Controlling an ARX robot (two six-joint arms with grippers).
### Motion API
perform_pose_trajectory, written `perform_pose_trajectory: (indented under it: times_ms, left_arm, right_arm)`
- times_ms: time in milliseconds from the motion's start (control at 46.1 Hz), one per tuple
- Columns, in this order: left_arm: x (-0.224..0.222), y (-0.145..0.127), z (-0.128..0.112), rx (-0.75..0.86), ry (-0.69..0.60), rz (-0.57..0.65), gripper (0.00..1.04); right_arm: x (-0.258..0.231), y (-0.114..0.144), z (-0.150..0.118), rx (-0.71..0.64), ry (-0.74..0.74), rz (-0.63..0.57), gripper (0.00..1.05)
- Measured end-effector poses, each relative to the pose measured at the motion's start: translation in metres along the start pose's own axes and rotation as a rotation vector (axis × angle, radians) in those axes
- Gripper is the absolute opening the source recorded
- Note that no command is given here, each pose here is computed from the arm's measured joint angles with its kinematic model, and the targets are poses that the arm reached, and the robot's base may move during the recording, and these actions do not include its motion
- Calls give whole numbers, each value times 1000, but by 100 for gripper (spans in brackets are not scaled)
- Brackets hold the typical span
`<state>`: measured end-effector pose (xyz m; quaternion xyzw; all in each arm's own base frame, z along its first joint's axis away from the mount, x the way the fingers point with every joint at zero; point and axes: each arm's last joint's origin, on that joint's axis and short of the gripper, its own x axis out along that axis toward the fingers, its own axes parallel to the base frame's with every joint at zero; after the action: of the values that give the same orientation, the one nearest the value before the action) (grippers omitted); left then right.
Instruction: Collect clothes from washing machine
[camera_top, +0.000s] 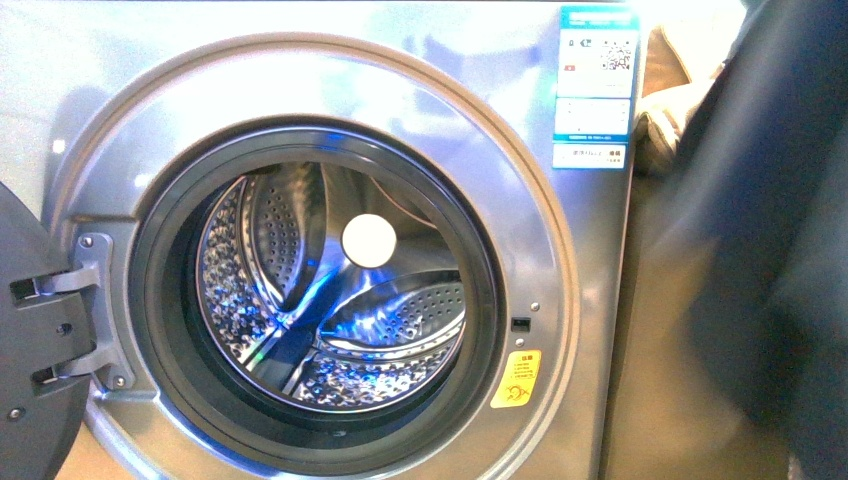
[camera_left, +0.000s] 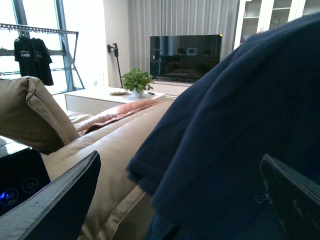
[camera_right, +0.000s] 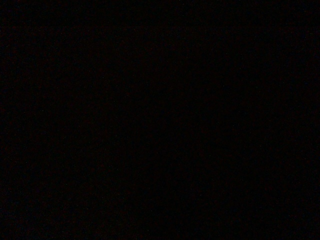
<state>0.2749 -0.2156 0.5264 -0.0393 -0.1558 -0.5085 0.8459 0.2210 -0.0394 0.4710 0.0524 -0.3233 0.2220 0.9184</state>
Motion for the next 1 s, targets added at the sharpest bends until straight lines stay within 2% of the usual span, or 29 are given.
perform_pose_trajectory:
  times_ms: [195, 282, 520, 628, 802, 889, 997]
  left_arm:
    - [0, 0, 0, 0, 0, 0, 98]
    - [0, 0, 0, 0, 0, 0, 98]
    - [0, 0, 0, 0, 0, 0, 98]
    - [0, 0, 0, 0, 0, 0, 98]
    - [0, 0, 0, 0, 0, 0, 98]
    - [0, 0, 0, 0, 0, 0, 98]
    - [0, 0, 0, 0, 0, 0, 98]
  right_arm:
    - [-19, -18, 62, -213, -5, -89, 6]
    - [-27, -30, 81, -299, 8, -132, 6]
    - [-45, -64, 101, -412, 92, -253, 6]
    - [-56, -76, 91, -402, 219, -285, 6]
    - [-75, -76, 63, -414, 388, -261, 6]
    - [-86, -77, 44, -438, 485, -254, 6]
    - [-102, -89, 9, -407, 694, -311, 6]
